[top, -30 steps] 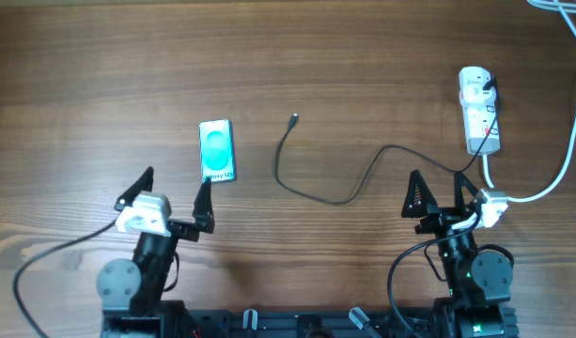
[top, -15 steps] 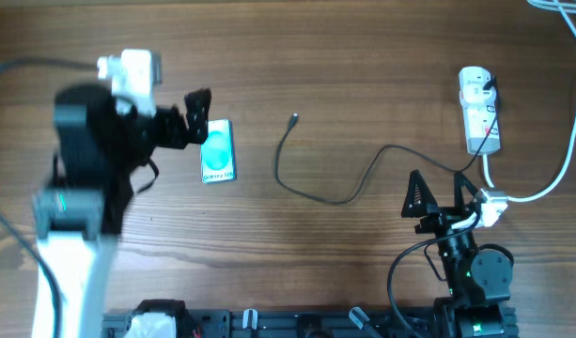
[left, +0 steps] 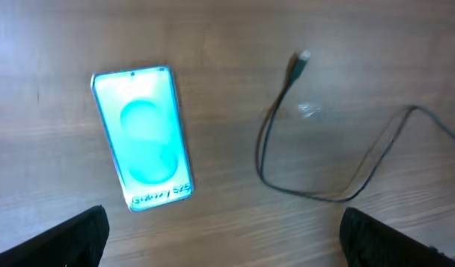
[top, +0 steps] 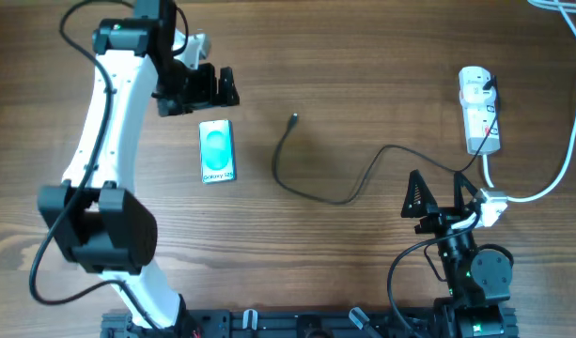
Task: Plug charger to phone and switch on socket
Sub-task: 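Move the left gripper over the Galaxy S25 phone and lower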
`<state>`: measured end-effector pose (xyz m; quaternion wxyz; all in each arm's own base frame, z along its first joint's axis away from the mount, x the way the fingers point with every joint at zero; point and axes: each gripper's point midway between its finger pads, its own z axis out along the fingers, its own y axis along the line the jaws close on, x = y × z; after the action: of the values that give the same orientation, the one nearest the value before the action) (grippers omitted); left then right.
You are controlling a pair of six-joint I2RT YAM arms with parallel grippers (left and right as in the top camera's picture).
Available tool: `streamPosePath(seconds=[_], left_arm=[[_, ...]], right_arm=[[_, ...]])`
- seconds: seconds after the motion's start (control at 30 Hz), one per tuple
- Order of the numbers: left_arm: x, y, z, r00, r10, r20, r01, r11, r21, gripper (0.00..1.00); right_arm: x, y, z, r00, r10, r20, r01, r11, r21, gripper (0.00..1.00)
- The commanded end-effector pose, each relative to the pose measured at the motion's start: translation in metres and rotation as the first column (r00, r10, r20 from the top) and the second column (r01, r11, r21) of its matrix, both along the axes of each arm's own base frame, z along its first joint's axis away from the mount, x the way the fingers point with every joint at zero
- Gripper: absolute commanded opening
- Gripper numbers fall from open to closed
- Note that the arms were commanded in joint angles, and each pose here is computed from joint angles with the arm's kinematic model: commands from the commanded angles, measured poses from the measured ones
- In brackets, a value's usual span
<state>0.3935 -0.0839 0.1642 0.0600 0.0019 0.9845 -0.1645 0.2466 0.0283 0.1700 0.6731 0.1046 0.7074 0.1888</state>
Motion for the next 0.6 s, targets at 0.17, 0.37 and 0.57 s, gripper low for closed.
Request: streamPosePath(seconds=[0.17, 0.37, 0.57], left_arm=[[-0.014, 0.021, -0.063, 0.97, 0.217, -0.113, -0.186, 0.954, 0.237, 1.0], [-0.019, 0.021, -0.111, 0.962, 0.248, -0.115, -0.217, 0.948, 0.232, 1.0], [-0.021, 0.021, -0.134, 0.965, 0.245, -0.096, -0.219, 0.949, 0.226, 1.0]], right_arm=[[0.0, -0.001, 0.002, 1.0, -0.008, 0.007, 0.008, 1.0, 0.007, 1.0], [0.0, -0.001, 0.002, 1.0, -0.008, 0.007, 0.008, 1.0, 0.007, 1.0], [0.0, -0.001, 0.001, 1.0, -0.008, 0.007, 0.008, 1.0, 0.007, 1.0]])
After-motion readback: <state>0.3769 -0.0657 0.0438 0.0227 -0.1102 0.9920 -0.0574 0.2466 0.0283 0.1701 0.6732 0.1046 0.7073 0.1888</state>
